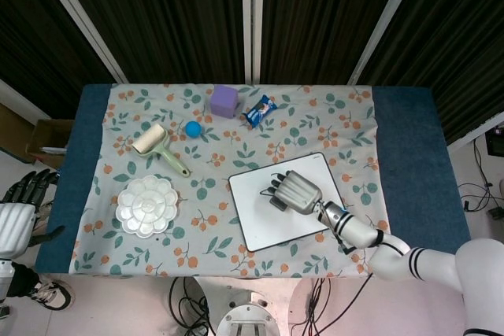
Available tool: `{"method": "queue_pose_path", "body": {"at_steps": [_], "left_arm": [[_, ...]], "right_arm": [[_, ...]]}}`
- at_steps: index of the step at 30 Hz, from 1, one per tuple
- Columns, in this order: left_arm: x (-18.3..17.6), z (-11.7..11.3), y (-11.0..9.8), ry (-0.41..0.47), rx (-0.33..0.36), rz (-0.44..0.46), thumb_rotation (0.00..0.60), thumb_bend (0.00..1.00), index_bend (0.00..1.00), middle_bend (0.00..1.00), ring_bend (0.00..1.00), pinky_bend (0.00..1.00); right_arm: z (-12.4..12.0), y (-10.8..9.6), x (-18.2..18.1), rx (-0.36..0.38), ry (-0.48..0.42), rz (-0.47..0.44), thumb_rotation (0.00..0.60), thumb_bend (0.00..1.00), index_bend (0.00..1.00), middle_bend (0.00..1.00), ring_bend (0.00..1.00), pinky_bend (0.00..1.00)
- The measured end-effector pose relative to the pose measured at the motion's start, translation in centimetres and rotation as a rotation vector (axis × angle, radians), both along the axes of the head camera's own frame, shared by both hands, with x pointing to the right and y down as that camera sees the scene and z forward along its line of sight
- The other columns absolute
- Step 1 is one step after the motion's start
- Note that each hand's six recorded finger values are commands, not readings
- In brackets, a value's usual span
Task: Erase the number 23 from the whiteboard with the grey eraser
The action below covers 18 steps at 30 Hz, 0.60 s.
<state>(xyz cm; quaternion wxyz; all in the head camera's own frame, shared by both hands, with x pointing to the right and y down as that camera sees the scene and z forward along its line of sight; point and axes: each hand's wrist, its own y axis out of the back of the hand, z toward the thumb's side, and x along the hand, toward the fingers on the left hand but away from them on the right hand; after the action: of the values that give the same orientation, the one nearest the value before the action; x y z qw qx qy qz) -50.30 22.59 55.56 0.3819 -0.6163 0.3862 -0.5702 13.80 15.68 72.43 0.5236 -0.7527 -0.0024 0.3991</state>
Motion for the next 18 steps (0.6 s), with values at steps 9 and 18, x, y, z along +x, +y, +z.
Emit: {"method": "queue_pose_path", "body": {"at_steps": [9, 18], "left_arm": [[0.7, -0.2, -0.4, 0.030, 0.014, 0.011, 0.600, 0.00, 0.08, 0.07, 0.04, 0.16], [0.0, -0.6, -0.3, 0.012, 0.013, -0.001, 0.600, 0.00, 0.08, 0.07, 0.04, 0.16]], "right_arm": [[1.3, -1.3, -4.3, 0.054, -0.031, 0.016, 0.600, 0.34, 0.86, 0.71, 0.62, 0.52], [1.7, -2.9, -7.7, 0.069, -0.058, 0.040, 0.600, 0.34, 0.87, 0.71, 0.62, 0.52]]}}
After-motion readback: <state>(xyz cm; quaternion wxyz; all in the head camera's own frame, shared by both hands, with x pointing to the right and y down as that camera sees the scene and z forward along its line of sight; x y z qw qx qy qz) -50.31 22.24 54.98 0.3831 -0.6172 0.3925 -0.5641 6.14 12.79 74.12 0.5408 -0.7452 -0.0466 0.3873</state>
